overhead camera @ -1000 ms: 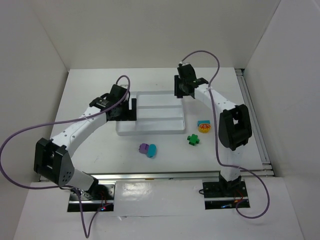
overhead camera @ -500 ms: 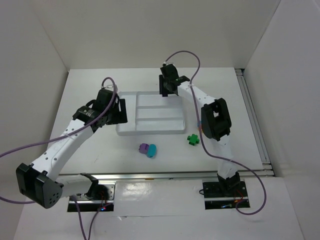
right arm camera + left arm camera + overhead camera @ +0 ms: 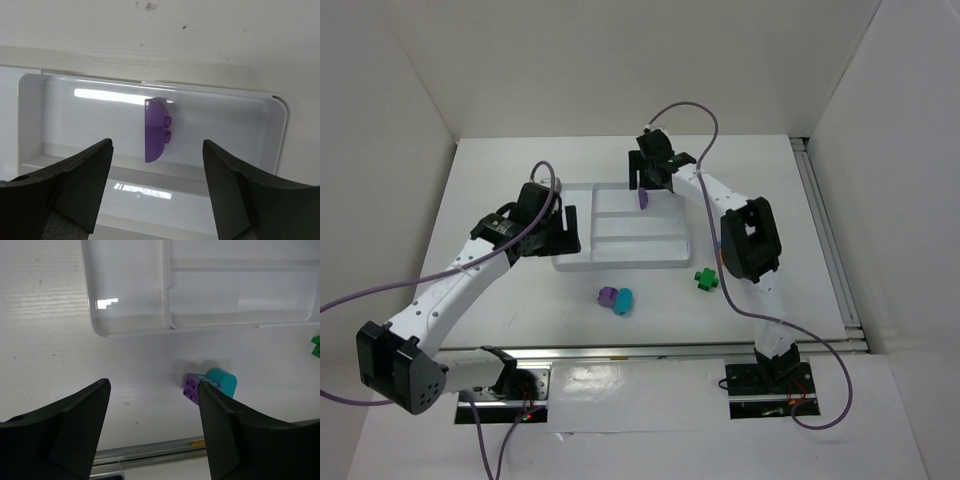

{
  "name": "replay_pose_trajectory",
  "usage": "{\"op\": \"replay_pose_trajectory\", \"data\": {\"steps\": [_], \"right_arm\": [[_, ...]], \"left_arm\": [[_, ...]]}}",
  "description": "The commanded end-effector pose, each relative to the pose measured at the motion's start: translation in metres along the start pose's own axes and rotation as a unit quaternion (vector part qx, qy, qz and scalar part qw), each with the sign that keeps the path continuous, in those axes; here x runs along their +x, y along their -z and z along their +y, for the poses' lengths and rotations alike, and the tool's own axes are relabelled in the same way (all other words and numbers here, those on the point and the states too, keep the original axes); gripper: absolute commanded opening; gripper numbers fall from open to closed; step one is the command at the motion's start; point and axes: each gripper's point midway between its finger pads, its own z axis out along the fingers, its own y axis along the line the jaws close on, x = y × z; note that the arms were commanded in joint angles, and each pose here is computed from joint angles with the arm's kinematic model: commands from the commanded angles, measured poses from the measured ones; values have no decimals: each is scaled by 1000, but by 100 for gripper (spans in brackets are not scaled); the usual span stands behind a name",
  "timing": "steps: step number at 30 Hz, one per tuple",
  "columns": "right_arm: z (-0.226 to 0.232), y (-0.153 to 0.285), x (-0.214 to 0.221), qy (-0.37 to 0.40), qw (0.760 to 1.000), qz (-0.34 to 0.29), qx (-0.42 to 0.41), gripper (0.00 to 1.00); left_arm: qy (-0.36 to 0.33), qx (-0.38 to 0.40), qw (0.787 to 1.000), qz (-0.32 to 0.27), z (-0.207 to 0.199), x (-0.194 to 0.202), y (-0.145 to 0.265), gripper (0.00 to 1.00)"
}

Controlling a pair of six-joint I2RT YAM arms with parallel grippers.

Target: Sort the legos into containers by color

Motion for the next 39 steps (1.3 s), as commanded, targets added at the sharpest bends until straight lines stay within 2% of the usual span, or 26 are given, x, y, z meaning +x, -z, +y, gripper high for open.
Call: {"op": "replay_pose_trajectory", "data": {"steps": [1, 5, 8, 11, 12, 14, 17, 20, 21, 22, 25, 26, 28, 30, 33, 35, 39], "right_arm": [[6, 60, -53, 0, 998, -69, -12, 78], [-4, 108, -21, 63, 995, -75, -12, 77], [-26, 129, 3, 46, 997, -62, 0, 77], [-44, 159, 31, 11, 998, -60, -4, 78], [-48, 174, 42, 2, 998, -60, -14, 78], [-58, 191, 47, -7, 998, -62, -11, 79], [-68, 200, 51, -12, 998, -61, 8, 79], [-76, 199, 54, -3, 999, -51, 18, 79], [-73, 201, 52, 1, 999, -52, 9, 81], [-69, 197, 56, 19, 999, -41, -4, 81], [-25, 196, 72, 87, 990, -9, -112, 82], [0, 202, 86, 116, 981, 0, -155, 83], [19, 208, 94, 140, 975, -8, -173, 84], [26, 211, 108, 153, 974, -10, -164, 86], [19, 211, 113, 136, 980, -14, -145, 86], [14, 215, 109, 120, 984, -25, -131, 86], [-9, 225, 99, 97, 991, -49, -79, 86]], "left_arm": [[4, 27, 1000, 4, -13, -4, 7, 82], [7, 52, 995, 87, -24, 20, 14, 82], [29, 69, 990, 122, -33, 37, 11, 82], [22, 110, 988, 110, -53, 45, 5, 83], [-13, 106, 990, 97, -56, 49, 1, 83], [-20, 86, 992, 87, -52, 50, -4, 88], [10, 41, 991, 126, -43, 54, -6, 87], [62, 49, 984, 158, -62, 61, -7, 85], [67, 43, 981, 174, -64, 76, -8, 85], [95, 51, 980, 166, -71, 76, -4, 85], [136, 39, 976, 166, -66, 89, 2, 84], [146, 40, 977, 147, -62, 85, 9, 84], [151, 40, 978, 139, -58, 86, 12, 85], [149, 65, 974, 156, -67, 90, 16, 87], [197, 80, 951, 223, -85, 107, 16, 89], [253, 56, 932, 254, -91, 115, 8, 92], [300, -15, 908, 293, -89, 120, -2, 93]]}}
